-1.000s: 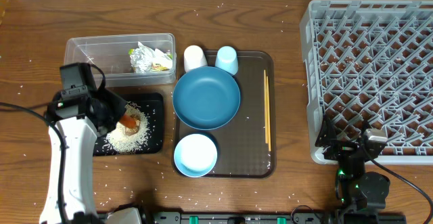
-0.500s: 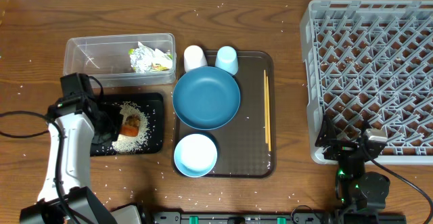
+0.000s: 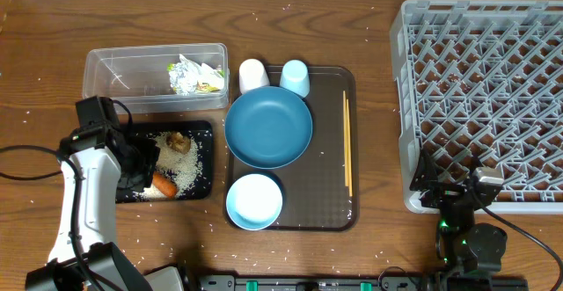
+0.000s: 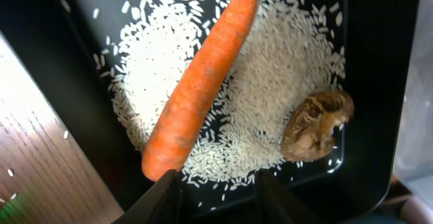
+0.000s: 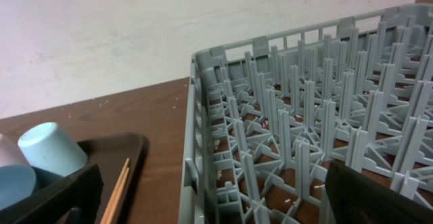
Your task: Sort waste into correct bins and load items into the dishwasher rack
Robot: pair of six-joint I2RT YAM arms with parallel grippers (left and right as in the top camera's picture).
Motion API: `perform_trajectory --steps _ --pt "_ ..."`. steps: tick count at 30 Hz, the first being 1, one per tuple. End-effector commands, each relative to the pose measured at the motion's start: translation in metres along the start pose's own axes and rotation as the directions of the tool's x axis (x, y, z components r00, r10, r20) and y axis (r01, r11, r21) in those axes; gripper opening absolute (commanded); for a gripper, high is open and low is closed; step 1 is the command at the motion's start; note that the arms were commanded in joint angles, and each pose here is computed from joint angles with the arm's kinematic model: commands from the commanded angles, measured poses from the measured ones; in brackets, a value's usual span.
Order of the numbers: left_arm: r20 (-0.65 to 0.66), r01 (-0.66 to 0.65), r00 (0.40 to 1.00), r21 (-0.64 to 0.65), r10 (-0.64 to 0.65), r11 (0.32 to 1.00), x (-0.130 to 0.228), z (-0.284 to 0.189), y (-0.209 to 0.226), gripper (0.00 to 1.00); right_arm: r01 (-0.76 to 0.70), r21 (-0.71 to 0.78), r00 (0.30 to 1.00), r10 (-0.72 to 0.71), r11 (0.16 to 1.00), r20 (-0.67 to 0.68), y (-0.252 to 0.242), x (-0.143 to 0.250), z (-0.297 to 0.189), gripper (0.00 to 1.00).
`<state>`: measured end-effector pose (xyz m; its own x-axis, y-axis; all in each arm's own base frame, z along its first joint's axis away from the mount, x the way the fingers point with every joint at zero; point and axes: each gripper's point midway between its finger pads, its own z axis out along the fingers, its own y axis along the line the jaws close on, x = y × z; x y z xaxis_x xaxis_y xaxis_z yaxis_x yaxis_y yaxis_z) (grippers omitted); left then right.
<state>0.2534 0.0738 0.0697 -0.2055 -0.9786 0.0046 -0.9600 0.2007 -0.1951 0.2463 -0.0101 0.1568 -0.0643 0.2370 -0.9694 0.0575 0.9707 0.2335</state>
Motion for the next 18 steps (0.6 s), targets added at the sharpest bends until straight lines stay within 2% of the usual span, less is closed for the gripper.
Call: perform_trajectory --steps 1,6,7,12,14,18 --pt "-0.04 -0.095 0.994 0.045 0.097 0.994 0.007 -0.004 -0.006 0.37 0.004 0.021 1.0 -0.004 1.0 0.001 -0.005 0.0 0.0 0.99" --pt "-0.01 -0.163 0.986 0.12 0.165 0.979 0.008 -0.022 -0.015 0.38 0.004 0.021 1.0 -0.004 1.0 0.001 -0.005 0.0 0.0 0.99" --pt "0.009 -0.161 0.987 0.138 0.161 0.977 0.006 -0.028 -0.016 0.41 0.004 0.021 1.0 -0.004 1.0 0.001 -0.005 0.0 0.0 0.99" --pt "0.126 -0.117 0.988 0.214 0.091 0.97 -0.017 -0.058 -0.013 0.45 0.004 0.021 1.0 -0.004 1.0 0.001 -0.005 0.0 0.0 0.99" --pt "0.189 -0.078 0.981 0.225 0.036 0.971 -0.032 -0.072 -0.003 0.56 0.004 0.021 1.0 -0.004 1.0 0.001 -0.005 0.0 0.0 0.99" --pt "0.243 0.003 0.968 0.24 -0.063 0.971 -0.047 -0.091 0.02 0.99 0.004 0.021 1.0 -0.004 1.0 0.001 -0.005 0.0 0.0 0.99"
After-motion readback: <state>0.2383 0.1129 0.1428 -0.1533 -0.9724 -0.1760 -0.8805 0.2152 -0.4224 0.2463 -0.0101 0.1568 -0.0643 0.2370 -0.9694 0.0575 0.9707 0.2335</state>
